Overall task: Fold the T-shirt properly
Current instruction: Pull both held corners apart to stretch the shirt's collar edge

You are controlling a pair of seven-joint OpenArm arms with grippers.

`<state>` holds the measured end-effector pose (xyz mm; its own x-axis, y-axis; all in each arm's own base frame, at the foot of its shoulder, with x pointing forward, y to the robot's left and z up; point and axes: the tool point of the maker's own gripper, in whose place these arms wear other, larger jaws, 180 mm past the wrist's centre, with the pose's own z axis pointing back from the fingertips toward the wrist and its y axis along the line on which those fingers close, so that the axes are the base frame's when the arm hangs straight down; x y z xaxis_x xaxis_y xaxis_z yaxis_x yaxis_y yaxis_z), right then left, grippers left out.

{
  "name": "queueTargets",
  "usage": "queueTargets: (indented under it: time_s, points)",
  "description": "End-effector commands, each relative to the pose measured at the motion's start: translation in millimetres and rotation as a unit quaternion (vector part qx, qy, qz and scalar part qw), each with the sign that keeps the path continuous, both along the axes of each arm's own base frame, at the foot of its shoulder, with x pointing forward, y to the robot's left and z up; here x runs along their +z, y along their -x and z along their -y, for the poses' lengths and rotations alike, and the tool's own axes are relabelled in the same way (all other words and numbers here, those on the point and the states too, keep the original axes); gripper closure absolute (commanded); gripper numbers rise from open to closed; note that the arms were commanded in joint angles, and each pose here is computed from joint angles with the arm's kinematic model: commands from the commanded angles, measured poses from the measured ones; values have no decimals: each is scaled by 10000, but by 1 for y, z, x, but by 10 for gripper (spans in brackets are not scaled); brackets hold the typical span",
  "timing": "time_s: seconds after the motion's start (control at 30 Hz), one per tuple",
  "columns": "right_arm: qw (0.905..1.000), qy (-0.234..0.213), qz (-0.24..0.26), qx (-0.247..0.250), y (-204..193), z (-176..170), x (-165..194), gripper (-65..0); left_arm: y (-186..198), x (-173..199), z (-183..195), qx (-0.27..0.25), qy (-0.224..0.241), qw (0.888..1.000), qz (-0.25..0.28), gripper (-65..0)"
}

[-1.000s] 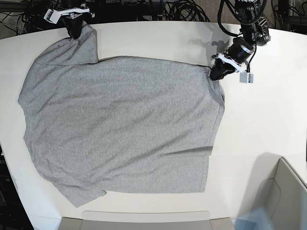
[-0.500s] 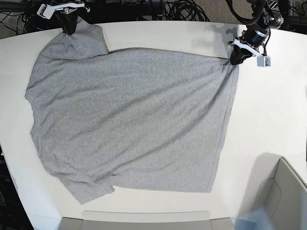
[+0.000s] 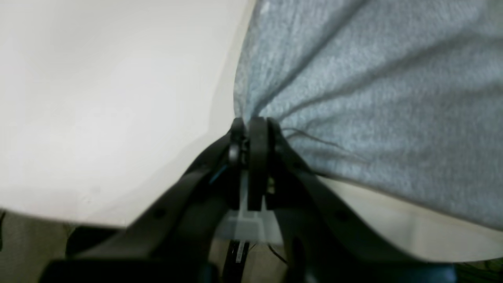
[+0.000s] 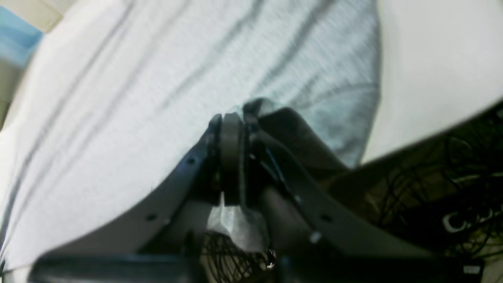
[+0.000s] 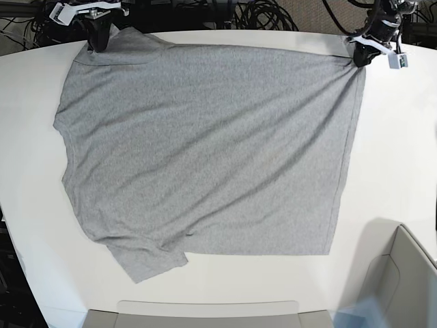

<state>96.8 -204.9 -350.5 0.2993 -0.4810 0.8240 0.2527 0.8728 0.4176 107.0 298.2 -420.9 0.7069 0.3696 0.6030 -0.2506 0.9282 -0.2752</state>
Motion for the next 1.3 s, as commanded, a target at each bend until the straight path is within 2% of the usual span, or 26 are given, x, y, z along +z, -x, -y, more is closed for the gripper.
queueTargets:
  time_s: [0.0,0.13,0.27,0.43,0.63,0.8,0.97,1.07,1.17,1.27]
  points:
    - [9997,-16,229,37,-7,-1,11,0,-4,9,-8,7,-134,9998,129,0]
    - [9985,177,406,310,-20,-4,19,0,-20,13,-7,-17,-127,9995,287,0]
    - [9962,441,469,580,-35,-10,20,0,-26,9,-3,-112,-36,9999,84,0]
    - [9944,400,330,920,-55,-25,21,0,-43,12,-1,-163,5,9997,168,0]
    - [9921,372,447,1114,-78,-34,32,0,-63,27,1,-261,-100,9986,450,0]
    - [9907,512,332,1213,-100,-27,33,0,-88,62,5,-432,-401,9951,795,0]
    - [9896,639,306,1251,-124,-19,39,0,-114,72,5,-457,-387,9940,919,0]
    - [9890,736,220,1267,-141,-11,42,0,-127,70,4,-445,-433,9938,920,0]
    - [9874,901,139,1295,-157,-4,43,0,-141,53,9,-539,-397,9952,712,0]
    - [9831,1268,89,1314,-172,3,42,0,-153,43,7,-517,-419,9960,591,0]
